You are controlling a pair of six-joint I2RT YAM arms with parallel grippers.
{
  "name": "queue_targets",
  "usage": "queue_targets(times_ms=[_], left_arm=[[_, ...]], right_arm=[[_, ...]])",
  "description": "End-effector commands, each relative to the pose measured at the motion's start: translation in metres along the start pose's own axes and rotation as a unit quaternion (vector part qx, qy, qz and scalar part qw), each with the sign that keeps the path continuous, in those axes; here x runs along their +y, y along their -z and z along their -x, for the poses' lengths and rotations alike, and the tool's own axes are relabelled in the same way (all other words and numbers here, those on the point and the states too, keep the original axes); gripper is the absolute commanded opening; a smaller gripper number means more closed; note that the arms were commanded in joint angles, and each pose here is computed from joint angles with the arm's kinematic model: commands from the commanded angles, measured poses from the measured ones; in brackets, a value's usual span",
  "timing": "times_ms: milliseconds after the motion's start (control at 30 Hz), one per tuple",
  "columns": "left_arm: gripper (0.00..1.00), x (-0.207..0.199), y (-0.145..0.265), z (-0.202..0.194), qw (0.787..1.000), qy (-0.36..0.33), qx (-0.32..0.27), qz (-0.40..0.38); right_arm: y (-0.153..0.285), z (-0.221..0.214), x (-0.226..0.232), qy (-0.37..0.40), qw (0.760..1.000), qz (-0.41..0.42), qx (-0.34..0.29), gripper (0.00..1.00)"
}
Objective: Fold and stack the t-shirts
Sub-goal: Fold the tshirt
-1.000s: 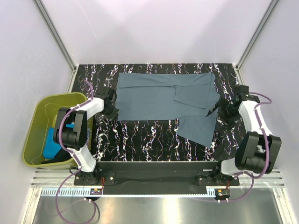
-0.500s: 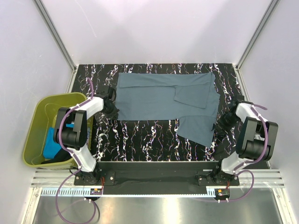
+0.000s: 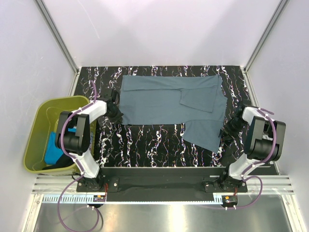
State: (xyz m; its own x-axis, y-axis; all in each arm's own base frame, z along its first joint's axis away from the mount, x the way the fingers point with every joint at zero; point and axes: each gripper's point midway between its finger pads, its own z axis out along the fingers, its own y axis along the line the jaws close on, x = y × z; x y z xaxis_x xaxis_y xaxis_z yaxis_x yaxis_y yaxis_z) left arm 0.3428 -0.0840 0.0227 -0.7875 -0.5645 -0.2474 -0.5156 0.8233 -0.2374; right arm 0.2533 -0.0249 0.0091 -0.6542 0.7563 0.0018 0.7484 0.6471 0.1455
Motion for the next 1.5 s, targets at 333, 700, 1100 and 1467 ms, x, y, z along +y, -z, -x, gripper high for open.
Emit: queue_targets(times_ms=[333, 700, 1100, 1467], left_arm=[[0.00, -0.008, 0.016, 0.008, 0.999, -0.002, -0.025, -0.033], [0.00, 0.009, 0.027, -0.010, 0.999, 0.009, -0.024, -0.030], [0.00, 0.024, 0.057, -0.022, 0.998, -0.005, -0.041, -0.036], [0.00, -0.012, 0.073, 0.018, 0.995, -0.039, -0.067, -0.060]], right_arm=[[-0.023, -0.012, -0.009, -0.011, 1.000, -0.020, 0.010, 0.00], [0.029, -0.039, -0.021, -0.030, 0.999, -0.016, -0.005, 0.00], [0.076, -0.062, -0.029, -0.024, 0.999, 0.006, -0.029, 0.00], [0.115, 0.010, 0.014, 0.027, 0.994, 0.028, -0.100, 0.00]])
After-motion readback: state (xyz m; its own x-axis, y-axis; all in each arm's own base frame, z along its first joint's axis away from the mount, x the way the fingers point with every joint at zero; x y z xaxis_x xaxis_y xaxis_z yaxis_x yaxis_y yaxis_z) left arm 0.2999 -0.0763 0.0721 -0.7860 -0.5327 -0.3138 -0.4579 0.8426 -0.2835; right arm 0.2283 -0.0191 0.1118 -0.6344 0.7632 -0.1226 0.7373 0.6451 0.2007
